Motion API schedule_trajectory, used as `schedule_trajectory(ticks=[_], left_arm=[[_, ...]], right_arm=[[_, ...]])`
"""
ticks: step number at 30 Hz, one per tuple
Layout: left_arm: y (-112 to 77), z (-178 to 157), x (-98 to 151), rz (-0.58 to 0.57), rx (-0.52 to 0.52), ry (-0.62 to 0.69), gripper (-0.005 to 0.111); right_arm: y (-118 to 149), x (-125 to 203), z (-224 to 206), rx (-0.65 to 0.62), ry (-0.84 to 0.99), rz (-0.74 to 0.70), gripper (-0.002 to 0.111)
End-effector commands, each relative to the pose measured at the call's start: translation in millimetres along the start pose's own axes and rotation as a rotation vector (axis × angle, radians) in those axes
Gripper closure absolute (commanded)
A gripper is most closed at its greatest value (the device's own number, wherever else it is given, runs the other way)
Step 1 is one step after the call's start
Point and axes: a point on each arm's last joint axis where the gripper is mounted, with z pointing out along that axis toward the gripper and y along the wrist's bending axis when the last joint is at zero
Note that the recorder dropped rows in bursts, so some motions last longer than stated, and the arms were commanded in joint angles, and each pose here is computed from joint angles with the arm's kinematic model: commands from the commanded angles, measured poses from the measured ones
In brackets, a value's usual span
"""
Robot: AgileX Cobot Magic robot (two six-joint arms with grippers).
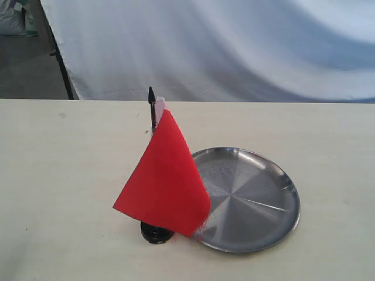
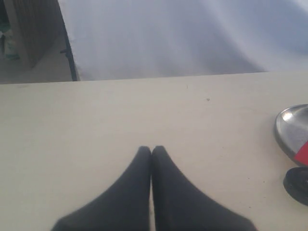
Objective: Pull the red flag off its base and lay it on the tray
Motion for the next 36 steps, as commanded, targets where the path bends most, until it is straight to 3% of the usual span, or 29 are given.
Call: schedule_trajectory(ticks=[1, 9, 14, 22, 36], left_arm=[[-0.2, 0, 0, -0.020, 0.002, -0.004, 0.107], [-0.2, 0, 0, -0.020, 0.002, -0.004, 0.107], [-0.2, 0, 0, -0.019, 0.002, -0.004, 0.107], [-0.2, 0, 0, -0.019, 0.002, -0.004, 0.107], [-0.2, 0, 0, -0.019, 0.002, -0.004, 0.107]], right_arm=[[0, 6, -1, -0.016, 0.067, -0.068, 0.109], [30, -32, -2, -0.178, 0.077, -0.098, 0.109], [40, -33, 10, -0.232, 0.250, -0.156, 0.109], [56, 16, 45, -0.338, 0.612, -0.268, 0.109], [93, 115, 63, -0.539, 0.884, -0.372, 0.109]])
